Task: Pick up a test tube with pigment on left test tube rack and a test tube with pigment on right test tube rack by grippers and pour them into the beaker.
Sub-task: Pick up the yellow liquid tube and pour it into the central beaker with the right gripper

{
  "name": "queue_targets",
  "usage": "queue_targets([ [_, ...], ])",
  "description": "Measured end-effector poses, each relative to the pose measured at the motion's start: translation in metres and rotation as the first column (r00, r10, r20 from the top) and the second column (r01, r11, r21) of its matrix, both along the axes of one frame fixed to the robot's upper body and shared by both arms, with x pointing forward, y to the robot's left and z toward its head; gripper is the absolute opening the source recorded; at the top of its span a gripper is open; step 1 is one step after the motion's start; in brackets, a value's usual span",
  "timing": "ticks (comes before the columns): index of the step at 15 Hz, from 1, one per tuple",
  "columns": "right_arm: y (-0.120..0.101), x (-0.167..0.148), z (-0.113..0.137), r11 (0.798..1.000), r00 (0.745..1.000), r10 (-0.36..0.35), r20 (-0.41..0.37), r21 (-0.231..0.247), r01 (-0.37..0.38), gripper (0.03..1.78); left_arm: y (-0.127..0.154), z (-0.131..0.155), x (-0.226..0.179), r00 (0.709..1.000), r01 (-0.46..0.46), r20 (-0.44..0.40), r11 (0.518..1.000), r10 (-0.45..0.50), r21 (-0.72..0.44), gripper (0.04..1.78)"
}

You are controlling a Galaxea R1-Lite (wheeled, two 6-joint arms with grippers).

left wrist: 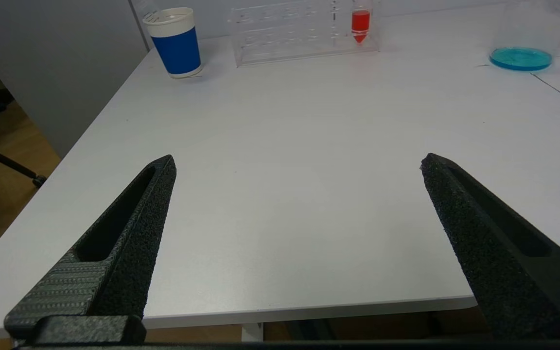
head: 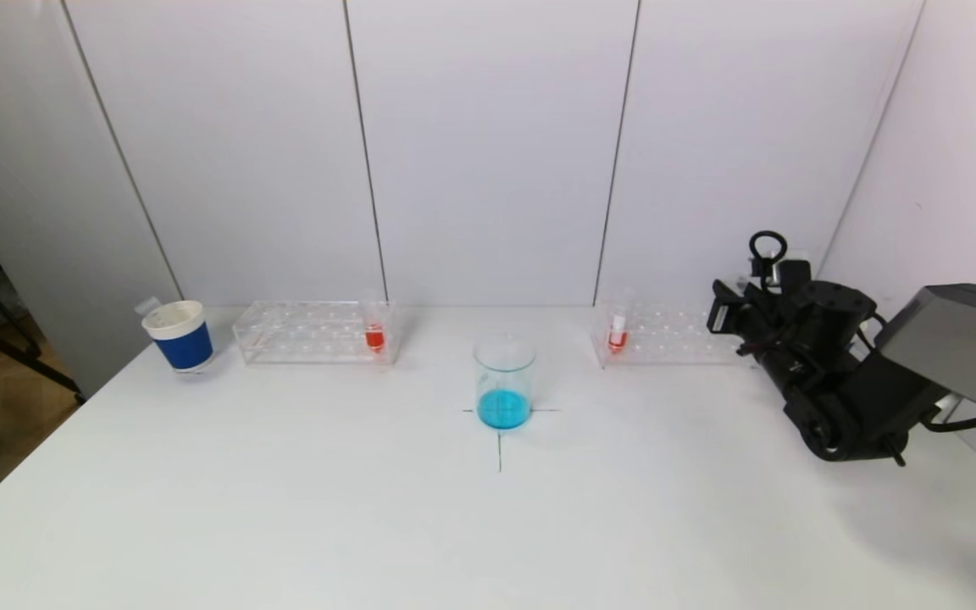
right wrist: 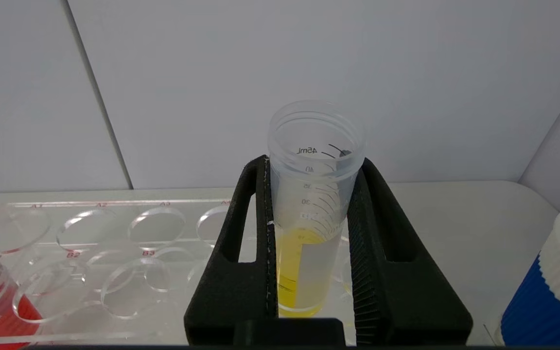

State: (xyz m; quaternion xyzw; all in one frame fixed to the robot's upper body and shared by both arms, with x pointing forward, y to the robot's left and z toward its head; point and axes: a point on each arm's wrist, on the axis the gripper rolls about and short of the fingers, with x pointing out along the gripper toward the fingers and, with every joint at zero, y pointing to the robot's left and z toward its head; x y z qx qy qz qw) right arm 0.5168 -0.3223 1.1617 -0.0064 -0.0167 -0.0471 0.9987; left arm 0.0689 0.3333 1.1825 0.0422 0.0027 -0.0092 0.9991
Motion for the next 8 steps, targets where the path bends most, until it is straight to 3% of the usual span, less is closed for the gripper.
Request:
queue_targets([
  [8, -0.003, -0.012, 0.077, 1.0, 0.999, -0.003, 0.037, -0.011, 0.003, 0.48, 0.0, 0.0, 0.0, 1.0, 0.0, 0.0, 1.0, 0.0, 0.0, 1.76],
])
